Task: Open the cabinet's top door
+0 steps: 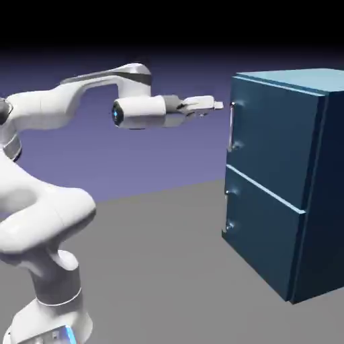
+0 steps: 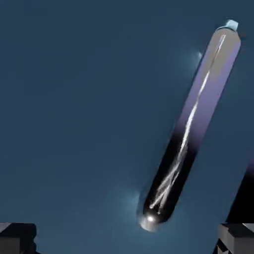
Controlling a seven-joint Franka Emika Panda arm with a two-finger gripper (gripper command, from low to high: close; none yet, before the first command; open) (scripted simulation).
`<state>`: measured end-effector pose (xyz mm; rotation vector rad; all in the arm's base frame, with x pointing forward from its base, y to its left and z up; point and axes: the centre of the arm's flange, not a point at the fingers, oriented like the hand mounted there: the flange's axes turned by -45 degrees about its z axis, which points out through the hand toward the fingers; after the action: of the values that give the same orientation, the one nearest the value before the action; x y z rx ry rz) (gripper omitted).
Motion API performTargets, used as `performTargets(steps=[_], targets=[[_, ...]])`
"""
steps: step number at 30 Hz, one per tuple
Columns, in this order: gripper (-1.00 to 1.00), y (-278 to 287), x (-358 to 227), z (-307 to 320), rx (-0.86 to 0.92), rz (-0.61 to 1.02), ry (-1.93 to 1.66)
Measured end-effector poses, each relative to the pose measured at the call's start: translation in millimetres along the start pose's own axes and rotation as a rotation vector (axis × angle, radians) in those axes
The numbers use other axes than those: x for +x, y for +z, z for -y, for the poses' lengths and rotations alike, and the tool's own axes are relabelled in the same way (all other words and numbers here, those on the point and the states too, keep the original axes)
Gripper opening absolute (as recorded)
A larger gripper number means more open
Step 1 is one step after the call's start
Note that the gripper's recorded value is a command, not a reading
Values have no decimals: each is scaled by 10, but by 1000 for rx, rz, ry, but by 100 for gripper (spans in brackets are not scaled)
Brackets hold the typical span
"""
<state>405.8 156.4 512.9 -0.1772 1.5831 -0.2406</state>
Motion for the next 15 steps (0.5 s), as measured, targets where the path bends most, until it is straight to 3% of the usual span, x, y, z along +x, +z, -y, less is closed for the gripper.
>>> performTargets(steps=[6, 11, 12, 15], targets=[[0, 258, 440, -279, 12, 16, 266], [0, 694, 432, -277, 12, 16, 265], [-100, 758, 433, -272, 12, 16, 266], [-100, 691, 442, -241, -9, 18, 266]])
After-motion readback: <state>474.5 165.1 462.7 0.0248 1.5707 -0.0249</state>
